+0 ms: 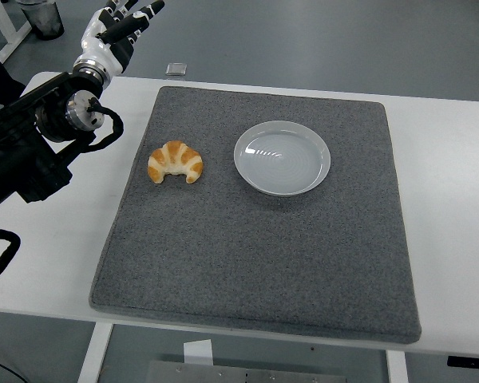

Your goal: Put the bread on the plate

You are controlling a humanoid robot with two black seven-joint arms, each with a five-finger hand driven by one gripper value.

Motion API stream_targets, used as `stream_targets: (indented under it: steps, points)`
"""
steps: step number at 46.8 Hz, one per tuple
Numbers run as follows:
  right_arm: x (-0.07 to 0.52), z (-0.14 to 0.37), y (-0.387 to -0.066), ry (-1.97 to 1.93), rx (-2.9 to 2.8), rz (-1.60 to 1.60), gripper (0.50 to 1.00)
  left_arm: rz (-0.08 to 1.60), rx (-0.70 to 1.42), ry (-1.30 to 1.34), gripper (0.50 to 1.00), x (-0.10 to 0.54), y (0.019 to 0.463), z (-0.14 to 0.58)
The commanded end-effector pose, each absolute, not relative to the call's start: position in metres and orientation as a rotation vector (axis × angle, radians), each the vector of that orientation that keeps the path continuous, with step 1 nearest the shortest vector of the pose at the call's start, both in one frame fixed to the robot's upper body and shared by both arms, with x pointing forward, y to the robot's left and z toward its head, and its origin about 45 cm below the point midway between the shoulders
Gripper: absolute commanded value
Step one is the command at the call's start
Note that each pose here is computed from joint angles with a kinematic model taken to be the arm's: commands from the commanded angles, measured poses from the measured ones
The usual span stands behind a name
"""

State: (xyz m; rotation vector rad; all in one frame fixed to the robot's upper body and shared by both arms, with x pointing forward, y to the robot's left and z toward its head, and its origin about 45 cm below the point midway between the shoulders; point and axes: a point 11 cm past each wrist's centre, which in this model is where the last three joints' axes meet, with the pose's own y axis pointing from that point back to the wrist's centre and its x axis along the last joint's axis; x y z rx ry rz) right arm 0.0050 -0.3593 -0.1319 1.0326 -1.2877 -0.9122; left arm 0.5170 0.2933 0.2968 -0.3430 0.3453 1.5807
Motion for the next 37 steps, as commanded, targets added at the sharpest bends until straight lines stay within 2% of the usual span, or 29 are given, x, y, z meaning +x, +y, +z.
stream_targets:
  steps: [1,37]
  points:
    - [0.0050,-0.1319,-0.3594,-1.287,1.032,-0.912,0.952,1.574,-0.345,0.345,0.992,0.5165,0.2915,0.2963]
    - [0.0052,-0.1319,-0.3594,-1.288,1.033,-0.912,0.952,1.549,-0.359,0.322,0.992,0.5139,0.2919,0.2933]
